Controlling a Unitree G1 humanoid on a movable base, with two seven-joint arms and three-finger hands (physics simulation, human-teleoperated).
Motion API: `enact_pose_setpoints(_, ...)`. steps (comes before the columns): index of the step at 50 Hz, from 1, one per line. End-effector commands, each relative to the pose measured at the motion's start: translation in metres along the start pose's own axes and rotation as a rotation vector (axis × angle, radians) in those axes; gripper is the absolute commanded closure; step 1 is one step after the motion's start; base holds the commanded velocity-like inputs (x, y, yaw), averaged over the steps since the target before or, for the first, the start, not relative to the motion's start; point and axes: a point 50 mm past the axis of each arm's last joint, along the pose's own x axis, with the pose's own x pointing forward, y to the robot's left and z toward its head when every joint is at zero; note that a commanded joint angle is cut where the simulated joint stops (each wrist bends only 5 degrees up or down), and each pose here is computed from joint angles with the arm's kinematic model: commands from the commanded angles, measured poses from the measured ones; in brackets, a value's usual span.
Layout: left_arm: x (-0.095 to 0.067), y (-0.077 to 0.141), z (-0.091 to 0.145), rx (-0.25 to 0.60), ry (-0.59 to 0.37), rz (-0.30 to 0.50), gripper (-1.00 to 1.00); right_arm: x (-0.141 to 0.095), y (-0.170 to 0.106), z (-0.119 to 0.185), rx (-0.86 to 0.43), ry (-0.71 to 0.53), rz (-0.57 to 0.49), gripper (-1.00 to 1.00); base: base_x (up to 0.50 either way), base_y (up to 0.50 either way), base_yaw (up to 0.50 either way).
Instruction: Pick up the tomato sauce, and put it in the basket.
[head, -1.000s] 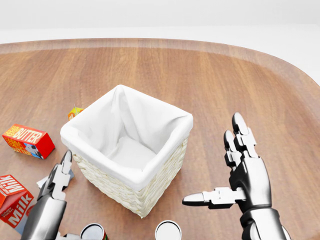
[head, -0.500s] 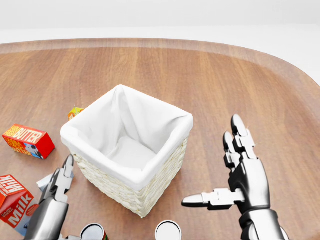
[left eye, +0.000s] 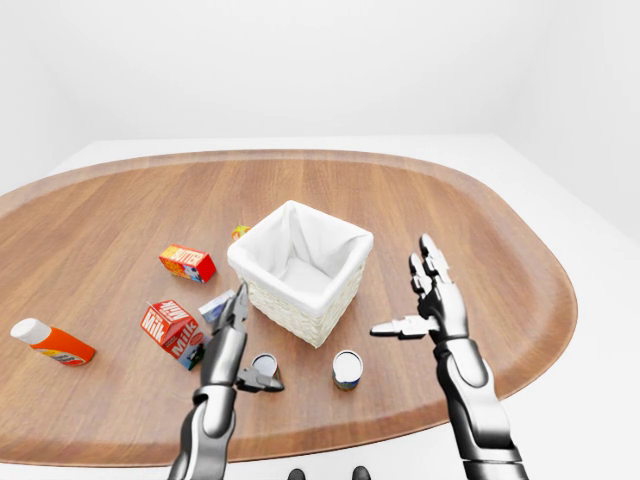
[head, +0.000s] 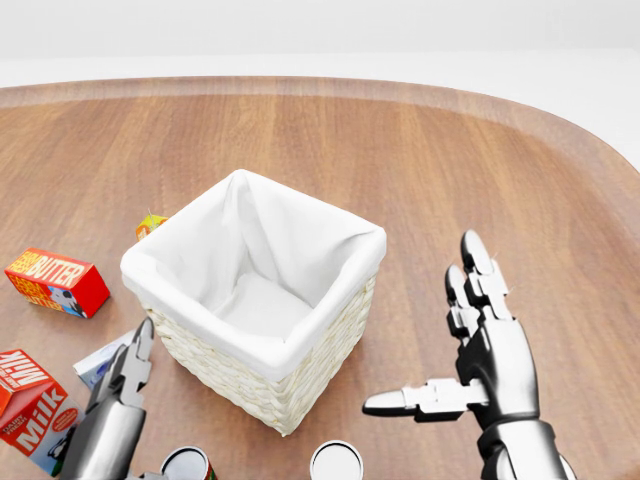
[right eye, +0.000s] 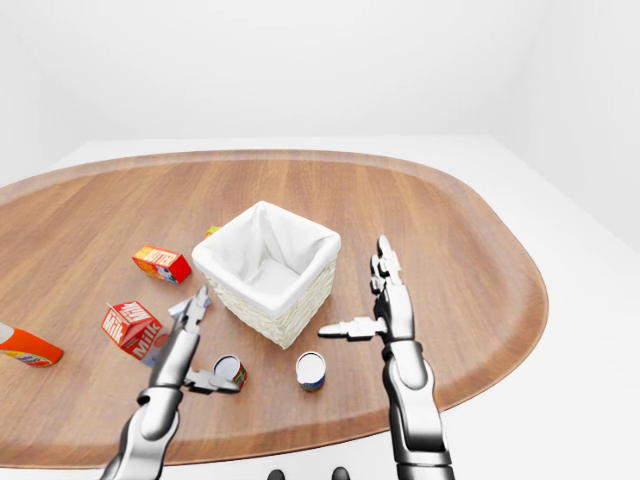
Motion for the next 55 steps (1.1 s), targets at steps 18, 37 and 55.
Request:
enact_pose_setpoints(18, 0.002, -0.012, -0.012, 0.029, 0.048, -0.017, -1.00, 0.001, -0.001, 0.000, 0.000, 0.001, -0.002, -1.00, 0.00, 0.00, 0.00)
enact_pose_setpoints(37, 0.006, -0.016, -0.020, 0.037, 0.077, -0.019, -1.00, 0.001, 0.000, -0.001, -0.001, 0.002, -0.001, -1.00, 0.00, 0.00, 0.00)
enact_pose_setpoints(55, 0.009, -0.019, -0.021, 0.043, 0.083, -0.021, -1.00, 0.000, 0.000, -0.002, -0.001, 0.003, -0.001, -1.00, 0.00, 0.00, 0.00)
